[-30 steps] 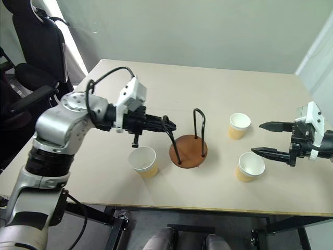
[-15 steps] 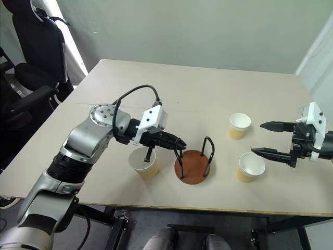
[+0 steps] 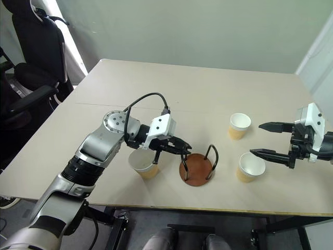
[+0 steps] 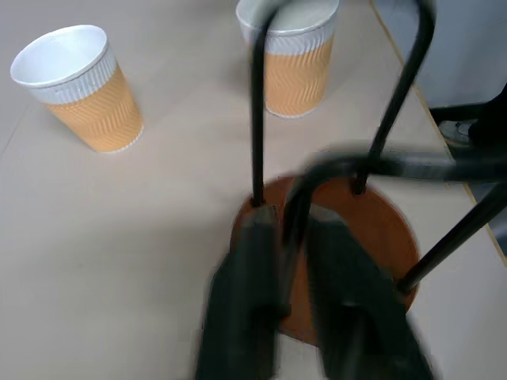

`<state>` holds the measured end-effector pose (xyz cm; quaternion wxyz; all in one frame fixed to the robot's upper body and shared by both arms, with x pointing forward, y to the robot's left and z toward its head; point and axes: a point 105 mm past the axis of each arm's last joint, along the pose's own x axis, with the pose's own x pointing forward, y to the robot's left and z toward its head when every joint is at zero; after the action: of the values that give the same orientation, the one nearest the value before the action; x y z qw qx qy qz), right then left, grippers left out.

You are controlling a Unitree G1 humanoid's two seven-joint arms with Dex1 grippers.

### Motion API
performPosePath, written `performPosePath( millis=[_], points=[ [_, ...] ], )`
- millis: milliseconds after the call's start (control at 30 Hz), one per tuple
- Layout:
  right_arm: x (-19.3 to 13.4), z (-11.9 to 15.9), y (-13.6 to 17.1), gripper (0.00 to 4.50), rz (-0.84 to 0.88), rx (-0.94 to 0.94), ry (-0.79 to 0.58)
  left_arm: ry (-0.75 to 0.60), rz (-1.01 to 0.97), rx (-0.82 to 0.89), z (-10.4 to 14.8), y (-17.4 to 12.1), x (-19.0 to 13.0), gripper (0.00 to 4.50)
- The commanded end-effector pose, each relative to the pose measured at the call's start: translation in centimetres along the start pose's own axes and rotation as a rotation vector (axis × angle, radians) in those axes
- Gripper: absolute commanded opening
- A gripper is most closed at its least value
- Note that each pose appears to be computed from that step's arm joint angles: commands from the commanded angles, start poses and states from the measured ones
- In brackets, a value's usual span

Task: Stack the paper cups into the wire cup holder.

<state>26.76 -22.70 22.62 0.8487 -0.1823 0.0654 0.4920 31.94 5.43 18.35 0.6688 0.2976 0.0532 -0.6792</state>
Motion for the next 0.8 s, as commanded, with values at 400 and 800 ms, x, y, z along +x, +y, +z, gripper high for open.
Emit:
performPosePath(
  millis=[400, 800],
  points=[
    [-0.6, 1.3, 0.2, 4.50, 0.011, -0.046, 0.000, -0.038, 0.116, 0.102, 2.4, 2.0, -2.4, 4.47],
    [0.6, -0.7, 4.5, 4.50, 0.211, -0.115, 0.284, -0.065, 0.075, 0.008, 5.1, -1.2, -12.2, 4.47]
  ],
)
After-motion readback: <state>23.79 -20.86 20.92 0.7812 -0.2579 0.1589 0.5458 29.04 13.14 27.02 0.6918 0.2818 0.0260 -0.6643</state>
